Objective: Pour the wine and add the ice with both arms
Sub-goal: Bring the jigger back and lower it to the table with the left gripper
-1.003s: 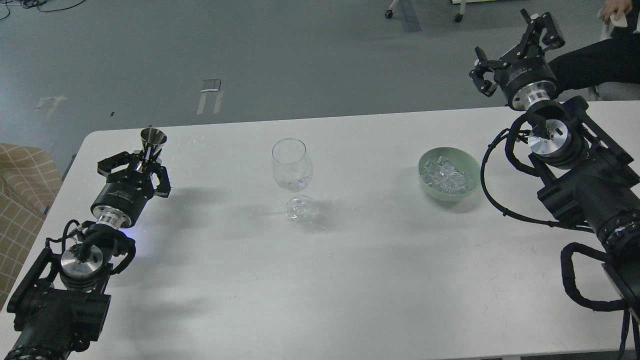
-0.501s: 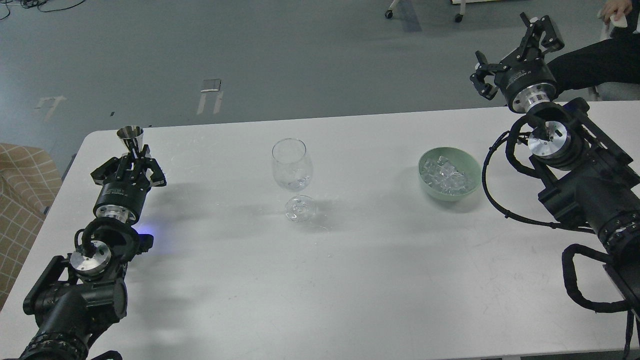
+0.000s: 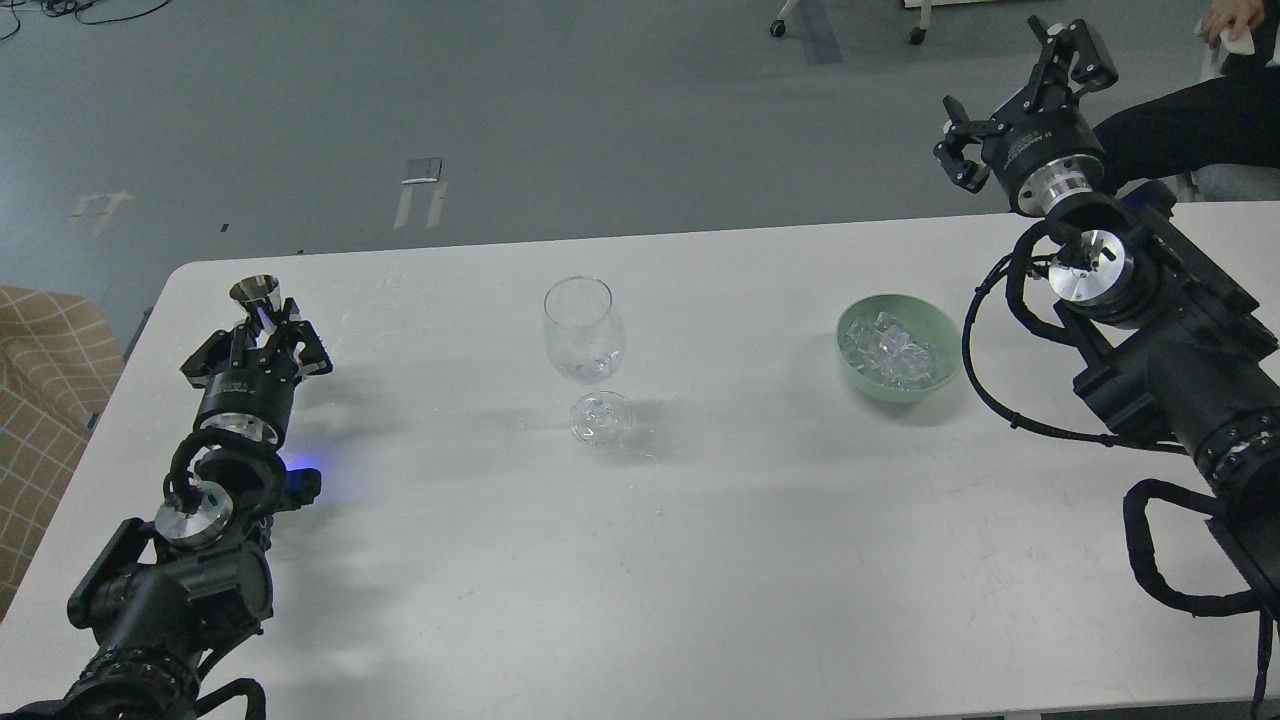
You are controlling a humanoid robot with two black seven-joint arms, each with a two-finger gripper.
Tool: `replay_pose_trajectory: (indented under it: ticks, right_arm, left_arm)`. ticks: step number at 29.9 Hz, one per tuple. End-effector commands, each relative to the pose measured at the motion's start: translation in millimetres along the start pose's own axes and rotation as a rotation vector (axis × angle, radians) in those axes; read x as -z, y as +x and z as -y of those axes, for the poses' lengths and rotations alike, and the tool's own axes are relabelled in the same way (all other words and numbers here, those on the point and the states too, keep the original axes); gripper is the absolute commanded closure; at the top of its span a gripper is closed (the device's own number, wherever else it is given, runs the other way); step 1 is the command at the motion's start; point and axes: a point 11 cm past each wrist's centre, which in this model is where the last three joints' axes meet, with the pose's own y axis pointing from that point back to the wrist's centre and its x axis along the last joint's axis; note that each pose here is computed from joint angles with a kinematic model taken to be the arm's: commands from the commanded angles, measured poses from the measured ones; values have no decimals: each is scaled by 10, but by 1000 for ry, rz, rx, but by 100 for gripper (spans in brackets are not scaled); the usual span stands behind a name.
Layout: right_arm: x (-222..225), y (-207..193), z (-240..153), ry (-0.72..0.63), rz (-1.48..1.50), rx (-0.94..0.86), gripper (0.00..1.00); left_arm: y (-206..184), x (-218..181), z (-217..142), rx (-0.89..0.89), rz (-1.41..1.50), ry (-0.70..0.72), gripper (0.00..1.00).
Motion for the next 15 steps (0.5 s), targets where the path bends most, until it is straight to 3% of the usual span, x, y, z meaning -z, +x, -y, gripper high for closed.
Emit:
replay_pose_trajectory:
  ticks: [1, 7, 15]
  right_arm:
    - [-2, 2, -2, 1, 0, -2, 0]
    - [10, 13, -3, 1, -2, -3, 0]
    - [-8, 20, -9, -2, -1, -5, 0]
  left_arm:
    - [2, -2, 3, -4, 3, 1, 60]
    - [5, 29, 12, -9, 6, 8, 59]
    - [45, 22, 8, -36, 3, 5, 45]
